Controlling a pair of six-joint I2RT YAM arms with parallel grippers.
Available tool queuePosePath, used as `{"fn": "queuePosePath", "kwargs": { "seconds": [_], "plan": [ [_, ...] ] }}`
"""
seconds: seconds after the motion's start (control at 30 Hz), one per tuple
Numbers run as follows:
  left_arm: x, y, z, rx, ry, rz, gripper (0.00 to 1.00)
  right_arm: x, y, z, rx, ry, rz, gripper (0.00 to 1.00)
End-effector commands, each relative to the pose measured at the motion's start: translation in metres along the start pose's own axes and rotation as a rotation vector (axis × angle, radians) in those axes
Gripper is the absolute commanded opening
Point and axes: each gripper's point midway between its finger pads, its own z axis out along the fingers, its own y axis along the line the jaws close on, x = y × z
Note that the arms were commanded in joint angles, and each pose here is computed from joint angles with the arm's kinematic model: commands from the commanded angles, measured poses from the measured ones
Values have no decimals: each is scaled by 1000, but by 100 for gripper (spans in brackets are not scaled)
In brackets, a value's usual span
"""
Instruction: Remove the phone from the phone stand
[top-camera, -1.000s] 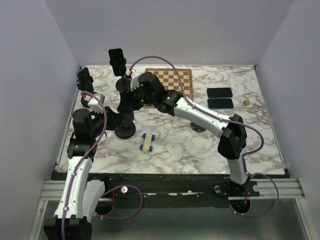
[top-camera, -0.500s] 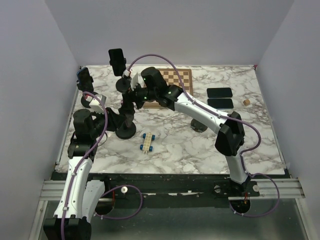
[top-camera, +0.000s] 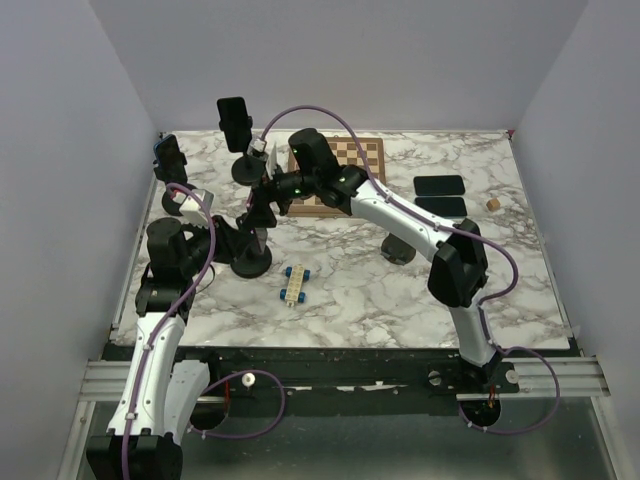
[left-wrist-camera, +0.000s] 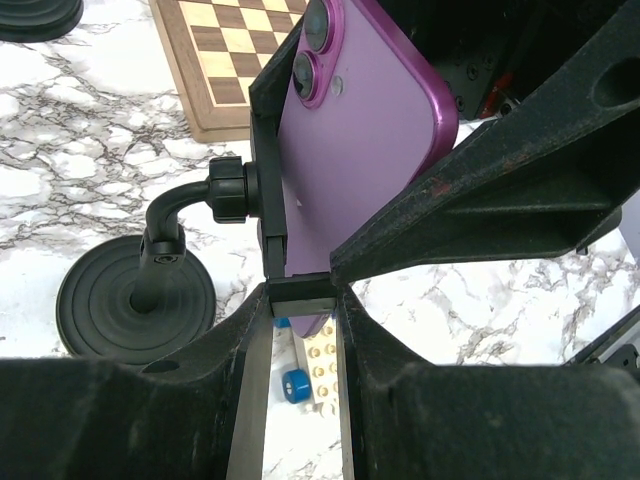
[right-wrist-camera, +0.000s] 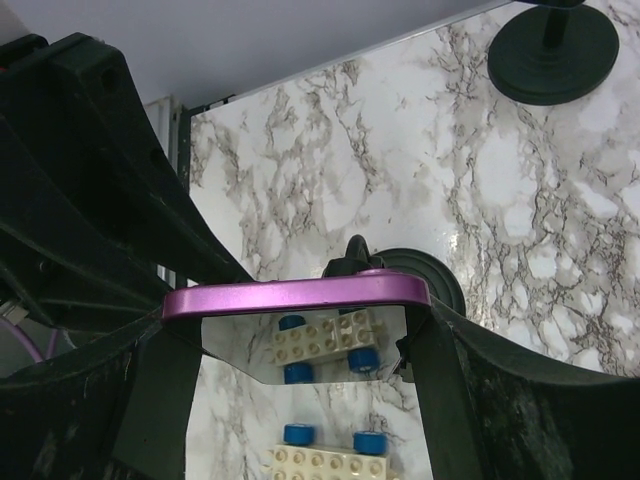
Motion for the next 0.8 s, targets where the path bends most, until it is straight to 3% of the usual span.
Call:
{"fn": "queuePosePath", "kwargs": {
  "seconds": [0.0,0.4,0.53,0.77],
  "plan": [
    [2,15,0,-73,13,4,0,3,47,-11,-165,28,136,1],
    [1,17,0,-87,12,1,0,-46,123,-70,-311,-150,184,1],
    [-2,20,-4,-122,-7,10,0,-24,99,-78,-87,-132,261,1],
    [-10,30,-12,-206,-41,3,0,71,48,-96,318,-6,497,1]
  ]
}}
